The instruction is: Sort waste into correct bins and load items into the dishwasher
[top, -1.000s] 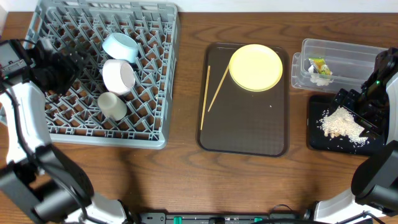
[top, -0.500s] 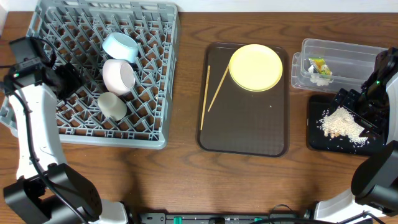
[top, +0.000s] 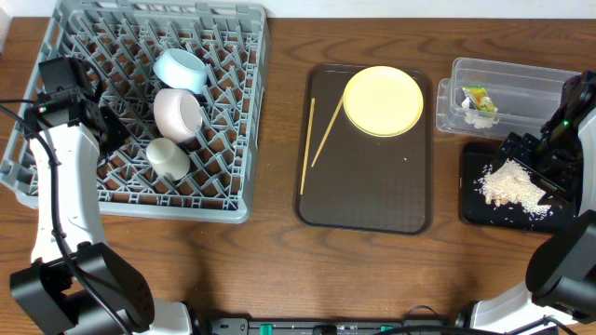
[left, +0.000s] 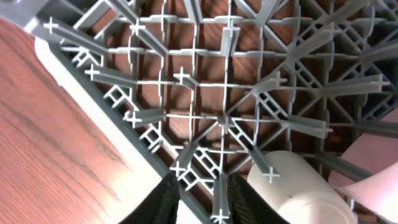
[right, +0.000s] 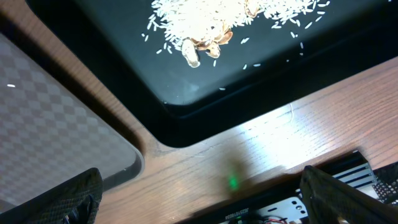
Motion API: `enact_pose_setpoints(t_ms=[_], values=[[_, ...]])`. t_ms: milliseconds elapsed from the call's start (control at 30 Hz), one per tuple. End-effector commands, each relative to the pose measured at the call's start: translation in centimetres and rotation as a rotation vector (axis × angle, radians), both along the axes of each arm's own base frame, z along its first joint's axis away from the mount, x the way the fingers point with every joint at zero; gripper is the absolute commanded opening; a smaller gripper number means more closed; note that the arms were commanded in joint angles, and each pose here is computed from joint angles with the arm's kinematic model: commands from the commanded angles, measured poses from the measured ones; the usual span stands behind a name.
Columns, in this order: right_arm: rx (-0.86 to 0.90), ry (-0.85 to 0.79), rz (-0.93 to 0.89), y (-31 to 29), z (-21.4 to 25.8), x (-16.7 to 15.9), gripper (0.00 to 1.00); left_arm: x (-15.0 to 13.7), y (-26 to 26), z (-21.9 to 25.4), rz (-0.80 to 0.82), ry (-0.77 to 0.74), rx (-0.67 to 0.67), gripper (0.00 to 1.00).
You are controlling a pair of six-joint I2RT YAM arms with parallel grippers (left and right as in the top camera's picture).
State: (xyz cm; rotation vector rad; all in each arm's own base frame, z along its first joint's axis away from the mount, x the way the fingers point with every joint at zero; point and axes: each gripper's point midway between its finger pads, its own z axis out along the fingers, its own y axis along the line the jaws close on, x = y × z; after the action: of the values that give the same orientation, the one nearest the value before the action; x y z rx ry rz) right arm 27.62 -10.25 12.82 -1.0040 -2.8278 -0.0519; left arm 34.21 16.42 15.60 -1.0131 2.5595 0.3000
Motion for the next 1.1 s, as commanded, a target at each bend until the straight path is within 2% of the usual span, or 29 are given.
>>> enact_pose_setpoints(t_ms=[0, 200, 333, 600, 1067], values=[[-0.006, -0.023, -0.015, 0.1, 0.7, 0.0, 0.99, -0.6, 0.2, -0.7, 0.011, 0.035, 0.009, 0.24], [-0.006, -0.023, -0.015, 0.1, 0.7, 0.0, 0.99, -1.2, 0.0, -1.9, 0.011, 0.060, 0.000, 0.10], [-0.006, -0.023, -0.015, 0.1, 0.7, 0.0, 0.99, -1.2, 0.0, -2.7, 0.011, 0.058, 0.001, 0.06], [-0.006, -0.023, -0.015, 0.1, 0.7, 0.0, 0.99, -0.9, 0.3, -3.2, 0.014, 0.043, 0.015, 0.06], [-0.003, -0.015, -0.015, 0.1, 0.7, -0.2, 0.99, -1.9, 1.2, -5.0, 0.047, 0.063, 0.036, 0.06]])
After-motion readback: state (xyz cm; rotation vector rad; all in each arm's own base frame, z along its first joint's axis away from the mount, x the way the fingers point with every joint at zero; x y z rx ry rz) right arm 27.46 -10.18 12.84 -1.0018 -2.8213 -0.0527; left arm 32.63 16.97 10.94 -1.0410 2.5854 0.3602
